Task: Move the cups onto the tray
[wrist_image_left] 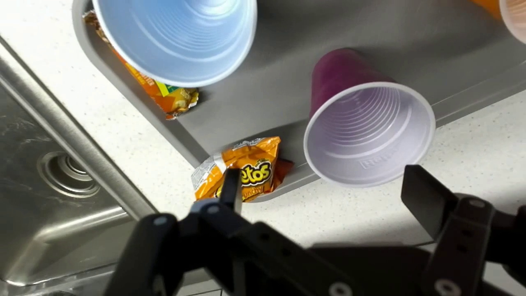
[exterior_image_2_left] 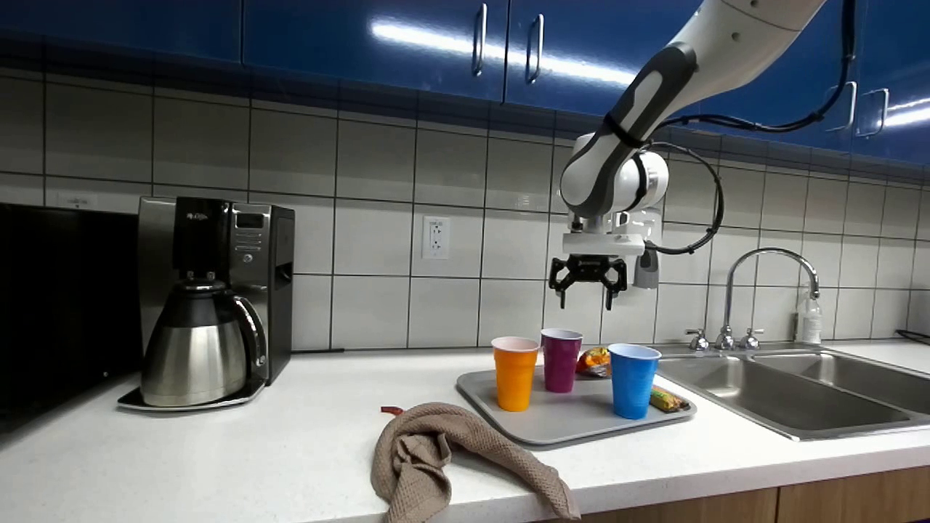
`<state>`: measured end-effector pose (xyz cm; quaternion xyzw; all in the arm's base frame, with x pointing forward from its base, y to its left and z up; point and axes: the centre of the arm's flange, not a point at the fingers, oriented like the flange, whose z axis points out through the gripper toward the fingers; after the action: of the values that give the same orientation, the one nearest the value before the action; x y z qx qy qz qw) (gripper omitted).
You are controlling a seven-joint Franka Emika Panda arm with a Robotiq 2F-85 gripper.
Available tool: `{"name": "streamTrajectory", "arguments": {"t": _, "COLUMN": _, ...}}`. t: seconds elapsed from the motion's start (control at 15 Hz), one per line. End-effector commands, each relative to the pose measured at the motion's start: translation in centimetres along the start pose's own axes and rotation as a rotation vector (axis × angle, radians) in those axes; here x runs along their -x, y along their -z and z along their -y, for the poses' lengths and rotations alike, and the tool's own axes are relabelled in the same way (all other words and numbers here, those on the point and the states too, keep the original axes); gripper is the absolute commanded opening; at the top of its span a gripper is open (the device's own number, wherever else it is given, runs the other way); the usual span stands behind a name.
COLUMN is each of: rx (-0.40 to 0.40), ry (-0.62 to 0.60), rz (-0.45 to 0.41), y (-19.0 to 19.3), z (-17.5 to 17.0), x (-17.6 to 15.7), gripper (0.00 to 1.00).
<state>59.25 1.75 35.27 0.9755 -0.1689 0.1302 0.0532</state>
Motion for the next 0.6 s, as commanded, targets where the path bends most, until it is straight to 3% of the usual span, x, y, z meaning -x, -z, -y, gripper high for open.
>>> {"name": "streamTrajectory", "arguments": {"t": 0.0, "rx": 0.01, "ry": 0.077, "rz": 0.018, "y": 1.6, "z": -0.1, "x": 3.3, "gripper": 1.0}}
{"name": "streamTrajectory", "arguments": {"t": 0.53, "rx": -0.002, "ry": 0.164, "rz": 0.026, "y": 4.8, "z": -0.1, "x": 6.8, "gripper": 1.0}}
